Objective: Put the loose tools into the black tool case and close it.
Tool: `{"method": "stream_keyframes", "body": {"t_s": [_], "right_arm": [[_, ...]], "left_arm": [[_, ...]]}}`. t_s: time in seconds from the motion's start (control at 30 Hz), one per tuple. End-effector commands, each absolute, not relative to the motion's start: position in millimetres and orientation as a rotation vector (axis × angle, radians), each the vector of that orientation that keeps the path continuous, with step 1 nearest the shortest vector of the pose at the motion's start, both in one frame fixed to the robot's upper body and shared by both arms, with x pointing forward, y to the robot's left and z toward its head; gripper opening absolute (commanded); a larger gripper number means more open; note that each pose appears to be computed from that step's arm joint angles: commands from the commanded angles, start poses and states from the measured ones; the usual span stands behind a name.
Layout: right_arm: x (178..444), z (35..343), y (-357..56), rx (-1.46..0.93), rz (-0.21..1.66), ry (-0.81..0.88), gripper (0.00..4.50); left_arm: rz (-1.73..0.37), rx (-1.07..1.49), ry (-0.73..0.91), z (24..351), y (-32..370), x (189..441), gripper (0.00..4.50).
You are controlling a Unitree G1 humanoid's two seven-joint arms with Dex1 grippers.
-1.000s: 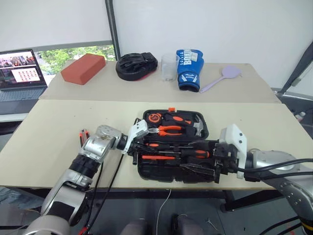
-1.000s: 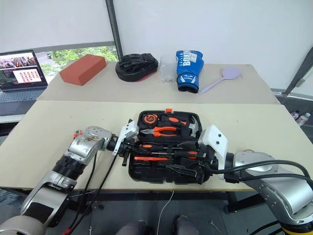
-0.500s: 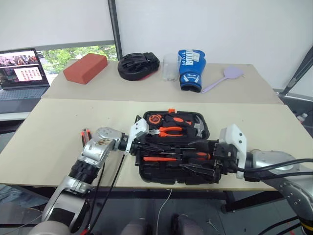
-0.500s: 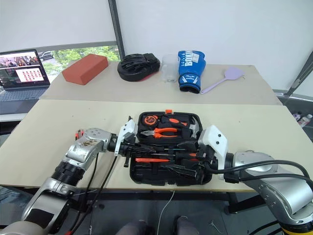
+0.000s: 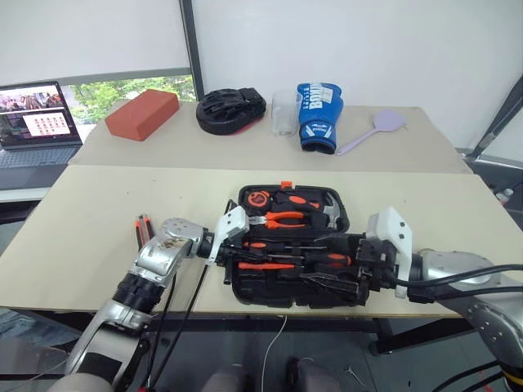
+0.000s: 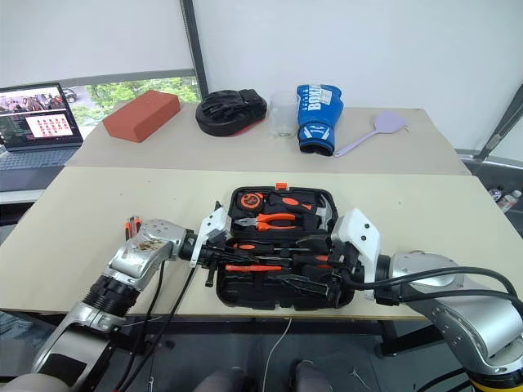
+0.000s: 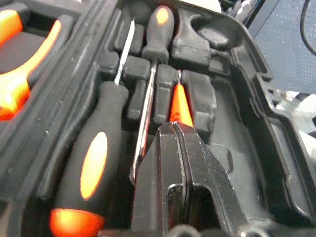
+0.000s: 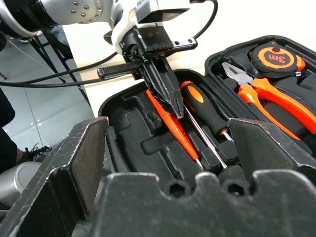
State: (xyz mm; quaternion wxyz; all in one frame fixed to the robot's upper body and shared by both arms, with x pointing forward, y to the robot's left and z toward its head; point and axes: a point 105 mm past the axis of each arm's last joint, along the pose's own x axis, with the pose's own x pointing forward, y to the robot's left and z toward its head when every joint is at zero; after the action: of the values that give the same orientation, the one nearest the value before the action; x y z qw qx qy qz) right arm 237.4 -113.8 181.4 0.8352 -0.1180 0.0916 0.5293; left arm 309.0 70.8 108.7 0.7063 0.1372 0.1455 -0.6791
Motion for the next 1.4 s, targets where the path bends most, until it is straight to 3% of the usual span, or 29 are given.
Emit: {"method": "stream_keyframes", "body": {"t_s": [0.03,0.17,0.33,0.6,0.7,0.8,0.9,1.13,1.27,1.4], "right_arm": [[235.5,190.4,-111.7,-0.269,1.130,0.147,4.50],[235.5,189.2,-112.0,-0.266,1.130,0.151,4.50],[235.1,188.1,-111.6,-0.265,1.136,0.155,4.50],[236.2,189.1,-109.8,-0.271,1.148,0.147,4.50],[243.8,195.5,-108.4,-0.284,1.149,0.117,4.50],[255.0,207.1,-105.3,-0.267,1.164,0.083,4.50],[263.7,216.2,-99.7,-0.254,1.207,0.053,4.50],[272.4,224.6,-85.6,-0.291,1.342,0.005,4.50],[272.8,226.3,-78.7,-0.294,1.412,-0.003,4.50],[271.2,225.0,-73.6,-0.294,1.458,0.000,4.50]], "left_arm": [[-1.515,0.388,0.369,86.6,75.5,300.6,0.05],[-1.490,0.467,0.324,82.7,77.7,305.0,0.05],[-1.428,0.379,0.244,102.9,72.3,320.4,0.05],[-1.440,0.359,0.242,104.7,74.2,315.2,0.05],[-1.371,0.307,0.195,126.1,83.7,318.5,0.05],[-1.259,0.188,0.156,155.7,101.2,317.9,0.74],[-1.083,0.127,0.136,167.1,132.2,308.8,1.86],[-0.532,0.050,0.161,159.0,221.3,265.3,4.45],[-0.213,0.004,0.201,143.5,269.4,238.9,4.45],[-0.066,-0.072,0.203,144.8,283.1,236.2,4.45]]}}
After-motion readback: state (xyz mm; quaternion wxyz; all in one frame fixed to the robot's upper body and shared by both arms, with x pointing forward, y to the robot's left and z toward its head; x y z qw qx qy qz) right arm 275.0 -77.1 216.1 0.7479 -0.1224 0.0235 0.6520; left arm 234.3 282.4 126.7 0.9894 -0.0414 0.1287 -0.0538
